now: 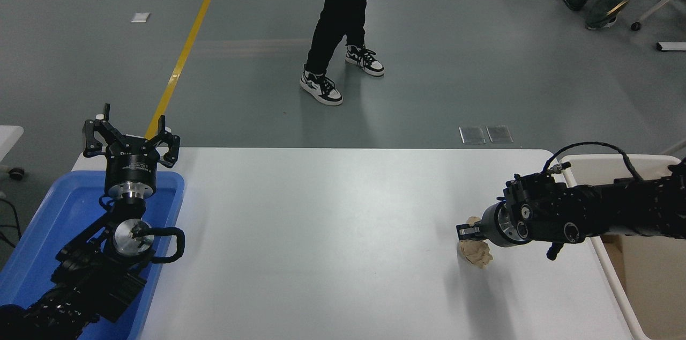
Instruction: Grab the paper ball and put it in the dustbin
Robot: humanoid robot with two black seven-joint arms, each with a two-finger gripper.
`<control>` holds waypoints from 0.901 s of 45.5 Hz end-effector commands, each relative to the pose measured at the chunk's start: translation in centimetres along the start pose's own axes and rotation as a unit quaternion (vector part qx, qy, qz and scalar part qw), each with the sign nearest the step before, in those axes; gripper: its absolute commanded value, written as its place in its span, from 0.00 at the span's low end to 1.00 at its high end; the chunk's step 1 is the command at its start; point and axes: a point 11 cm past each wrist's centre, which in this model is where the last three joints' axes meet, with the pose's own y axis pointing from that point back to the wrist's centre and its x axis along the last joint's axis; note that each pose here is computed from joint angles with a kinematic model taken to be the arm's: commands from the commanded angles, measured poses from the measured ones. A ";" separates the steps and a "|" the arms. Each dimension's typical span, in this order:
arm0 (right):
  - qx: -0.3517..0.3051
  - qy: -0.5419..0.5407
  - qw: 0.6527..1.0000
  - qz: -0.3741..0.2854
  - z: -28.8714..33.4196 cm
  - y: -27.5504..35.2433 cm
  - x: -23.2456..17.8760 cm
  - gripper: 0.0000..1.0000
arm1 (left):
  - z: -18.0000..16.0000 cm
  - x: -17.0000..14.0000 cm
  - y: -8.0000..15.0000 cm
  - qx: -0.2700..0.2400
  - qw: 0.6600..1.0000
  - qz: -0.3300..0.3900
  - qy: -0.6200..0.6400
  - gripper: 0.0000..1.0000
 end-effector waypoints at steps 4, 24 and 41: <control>-0.023 -0.013 1.000 0.015 2.6 9.3 4.3 0.00 | 0.1 0.0 0.0 0.000 1.000 0.000 0.000 0.99; 0.000 0.002 1.000 -0.001 -1.7 27.3 9.5 0.00 | 0.1 0.0 0.0 0.000 1.000 0.000 0.000 0.99; -0.038 -0.021 0.999 -0.003 0.9 28.5 9.4 0.00 | 0.1 0.1 0.0 0.000 1.000 0.000 -0.002 0.99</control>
